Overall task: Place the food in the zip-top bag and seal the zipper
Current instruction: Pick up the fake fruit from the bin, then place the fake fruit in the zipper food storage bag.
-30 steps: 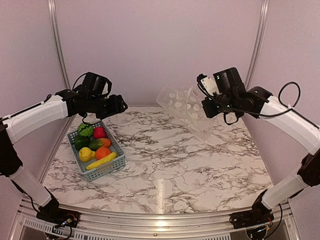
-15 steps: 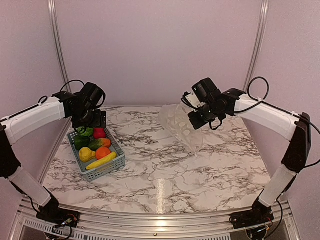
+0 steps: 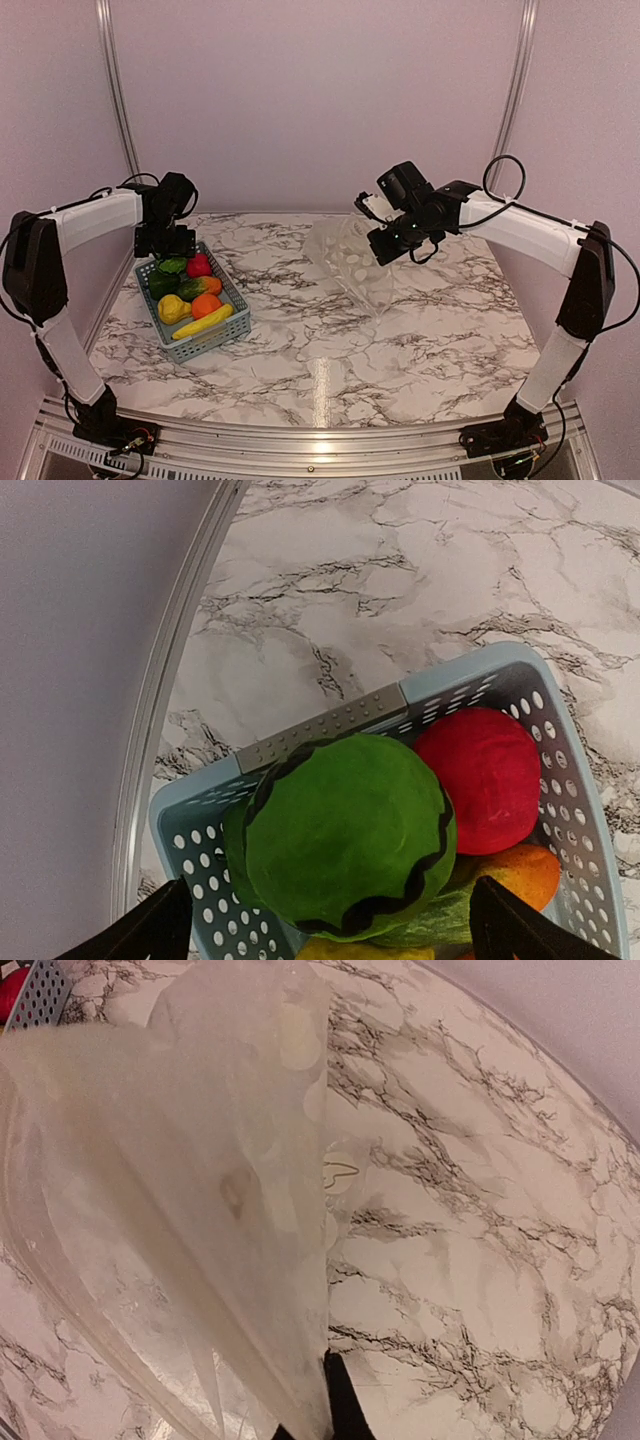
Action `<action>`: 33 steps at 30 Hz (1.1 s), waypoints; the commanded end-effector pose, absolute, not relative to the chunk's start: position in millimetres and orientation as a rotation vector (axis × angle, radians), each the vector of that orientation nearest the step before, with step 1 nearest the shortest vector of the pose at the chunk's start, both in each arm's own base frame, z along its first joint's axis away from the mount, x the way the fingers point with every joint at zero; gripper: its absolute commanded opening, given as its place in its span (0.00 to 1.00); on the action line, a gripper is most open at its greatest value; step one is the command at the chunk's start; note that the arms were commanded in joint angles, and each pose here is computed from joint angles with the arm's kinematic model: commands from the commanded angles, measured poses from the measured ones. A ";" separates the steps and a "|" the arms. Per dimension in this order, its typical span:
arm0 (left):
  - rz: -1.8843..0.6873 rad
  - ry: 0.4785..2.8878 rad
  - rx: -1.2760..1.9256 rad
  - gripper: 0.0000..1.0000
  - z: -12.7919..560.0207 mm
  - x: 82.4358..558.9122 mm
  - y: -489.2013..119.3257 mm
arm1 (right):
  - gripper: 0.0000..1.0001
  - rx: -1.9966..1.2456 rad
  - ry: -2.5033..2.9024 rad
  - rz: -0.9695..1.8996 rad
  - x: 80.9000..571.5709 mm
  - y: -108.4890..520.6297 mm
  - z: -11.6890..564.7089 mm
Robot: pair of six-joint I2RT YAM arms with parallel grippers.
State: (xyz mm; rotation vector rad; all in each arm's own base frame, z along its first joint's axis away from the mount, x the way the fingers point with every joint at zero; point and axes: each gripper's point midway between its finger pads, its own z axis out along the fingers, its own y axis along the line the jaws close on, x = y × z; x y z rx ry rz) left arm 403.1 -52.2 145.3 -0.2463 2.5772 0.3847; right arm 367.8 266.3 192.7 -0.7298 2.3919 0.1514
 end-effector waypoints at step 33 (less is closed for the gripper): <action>-1.226 1.993 0.169 0.52 323.7 362.0 -325.3 | 0.00 -0.637 2.410 0.322 382.9 305.8 221.6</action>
